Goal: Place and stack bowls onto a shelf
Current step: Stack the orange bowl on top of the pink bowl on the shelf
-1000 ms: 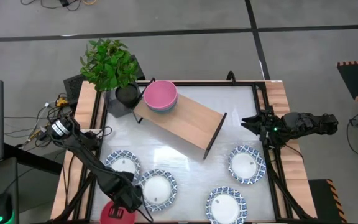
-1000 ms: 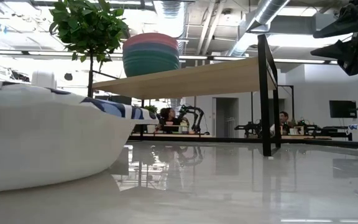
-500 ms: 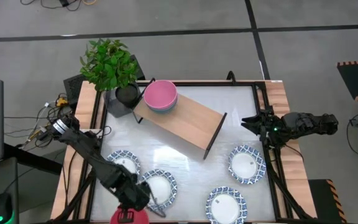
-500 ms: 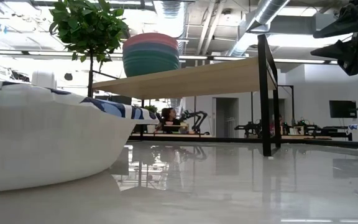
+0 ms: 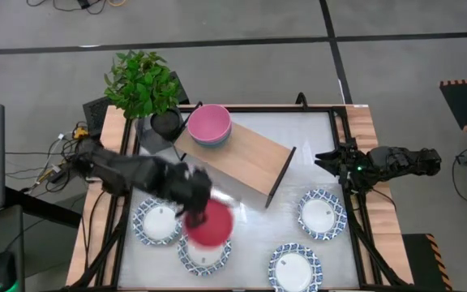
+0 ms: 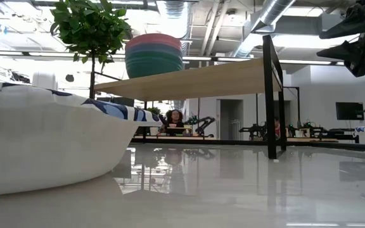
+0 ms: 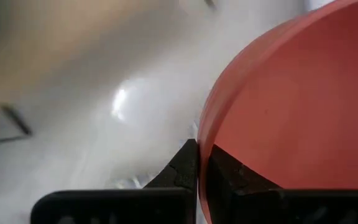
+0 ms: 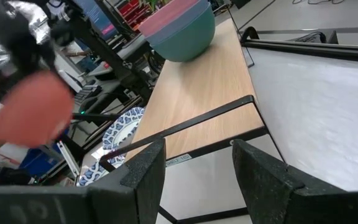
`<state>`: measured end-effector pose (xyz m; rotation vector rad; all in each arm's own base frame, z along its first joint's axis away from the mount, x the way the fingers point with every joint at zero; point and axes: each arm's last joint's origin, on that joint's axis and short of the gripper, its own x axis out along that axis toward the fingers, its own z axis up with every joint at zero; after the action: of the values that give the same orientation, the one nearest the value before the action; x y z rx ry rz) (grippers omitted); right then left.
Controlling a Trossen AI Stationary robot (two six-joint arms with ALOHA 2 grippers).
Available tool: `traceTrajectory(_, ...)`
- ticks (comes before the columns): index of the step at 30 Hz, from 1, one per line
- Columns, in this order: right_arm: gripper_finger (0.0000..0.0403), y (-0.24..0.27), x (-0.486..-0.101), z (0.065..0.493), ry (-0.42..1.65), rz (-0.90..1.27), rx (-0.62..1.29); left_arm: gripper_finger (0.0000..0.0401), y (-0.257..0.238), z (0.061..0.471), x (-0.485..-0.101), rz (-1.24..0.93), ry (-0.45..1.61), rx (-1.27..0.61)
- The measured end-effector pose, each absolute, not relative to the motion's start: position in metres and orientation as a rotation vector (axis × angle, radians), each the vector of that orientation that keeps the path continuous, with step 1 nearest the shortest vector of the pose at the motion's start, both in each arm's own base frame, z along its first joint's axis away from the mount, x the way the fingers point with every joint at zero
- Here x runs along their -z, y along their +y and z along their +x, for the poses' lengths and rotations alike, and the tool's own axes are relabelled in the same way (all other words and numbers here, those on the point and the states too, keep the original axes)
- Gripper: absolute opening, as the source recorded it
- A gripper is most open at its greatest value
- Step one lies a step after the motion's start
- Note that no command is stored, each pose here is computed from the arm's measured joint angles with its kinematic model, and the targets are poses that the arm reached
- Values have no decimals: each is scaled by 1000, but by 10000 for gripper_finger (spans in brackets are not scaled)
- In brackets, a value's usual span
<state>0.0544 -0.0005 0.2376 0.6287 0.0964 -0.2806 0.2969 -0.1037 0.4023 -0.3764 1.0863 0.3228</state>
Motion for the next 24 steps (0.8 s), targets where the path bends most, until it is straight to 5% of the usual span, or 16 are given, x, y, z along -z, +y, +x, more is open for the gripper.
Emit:
traceTrajectory(5,212,0,-238,54,96,629,281,0,-55,297,-445,-616,752,-669)
traceTrajectory(15,212,0,-238,54,96,629,281,0,16,276,-497,-929,351,-882)
traceTrajectory(24,212,0,-238,55,97,628,281,0,63,266,-496,-895,488,-833)
